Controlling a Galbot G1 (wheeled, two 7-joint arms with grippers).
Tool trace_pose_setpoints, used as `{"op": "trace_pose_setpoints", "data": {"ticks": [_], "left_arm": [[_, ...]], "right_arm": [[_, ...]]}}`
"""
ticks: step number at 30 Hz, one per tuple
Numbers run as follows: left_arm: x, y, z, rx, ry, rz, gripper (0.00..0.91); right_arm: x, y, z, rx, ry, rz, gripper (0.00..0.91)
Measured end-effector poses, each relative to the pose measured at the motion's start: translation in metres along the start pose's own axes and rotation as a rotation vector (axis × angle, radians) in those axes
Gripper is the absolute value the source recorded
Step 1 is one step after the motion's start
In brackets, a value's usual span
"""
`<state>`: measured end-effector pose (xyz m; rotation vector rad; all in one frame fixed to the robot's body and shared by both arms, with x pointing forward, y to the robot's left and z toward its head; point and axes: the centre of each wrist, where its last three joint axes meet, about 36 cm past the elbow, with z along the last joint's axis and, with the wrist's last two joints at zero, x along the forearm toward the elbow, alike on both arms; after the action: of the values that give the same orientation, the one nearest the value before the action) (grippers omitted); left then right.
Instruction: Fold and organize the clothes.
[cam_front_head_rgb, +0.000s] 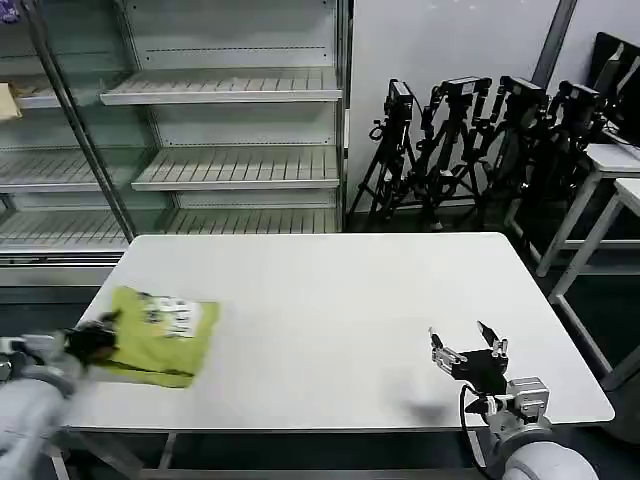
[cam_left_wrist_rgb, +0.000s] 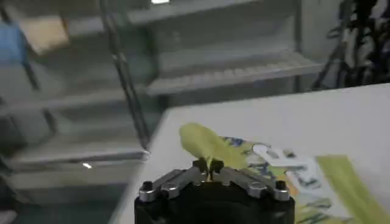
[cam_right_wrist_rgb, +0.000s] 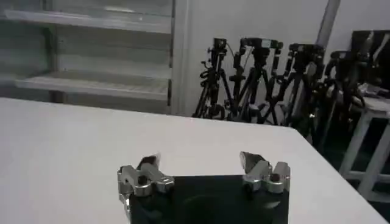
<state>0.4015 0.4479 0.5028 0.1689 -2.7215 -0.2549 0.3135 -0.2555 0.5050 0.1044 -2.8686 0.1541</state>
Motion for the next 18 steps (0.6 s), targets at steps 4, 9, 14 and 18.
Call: {"op": "trace_pose_setpoints", "data": {"ticks": [4,9,14,18], "left_arm": [[0.015,0.021,-0.026,-0.105,-0.044,-0.06,0.0],[0.037,-0.013,-0.037,-0.229,-0.105,-0.032,0.0],[0.056,-0.087,-0.007,-0.298,-0.105,0.062,0.0],[0.076,-0.162,0.026,-0.282,-0.098,0.175,0.0]], "right_arm": [[0.0,0.002,0.001,0.002,0.003,-0.003,0.907],[0.003,0.0,0.003,0.007,0.007,-0.002,0.907],[0.006,-0.002,0.003,0.009,0.01,0.009,0.907],[0.006,-0.005,0.002,0.014,0.009,0.019,0.907]]}}
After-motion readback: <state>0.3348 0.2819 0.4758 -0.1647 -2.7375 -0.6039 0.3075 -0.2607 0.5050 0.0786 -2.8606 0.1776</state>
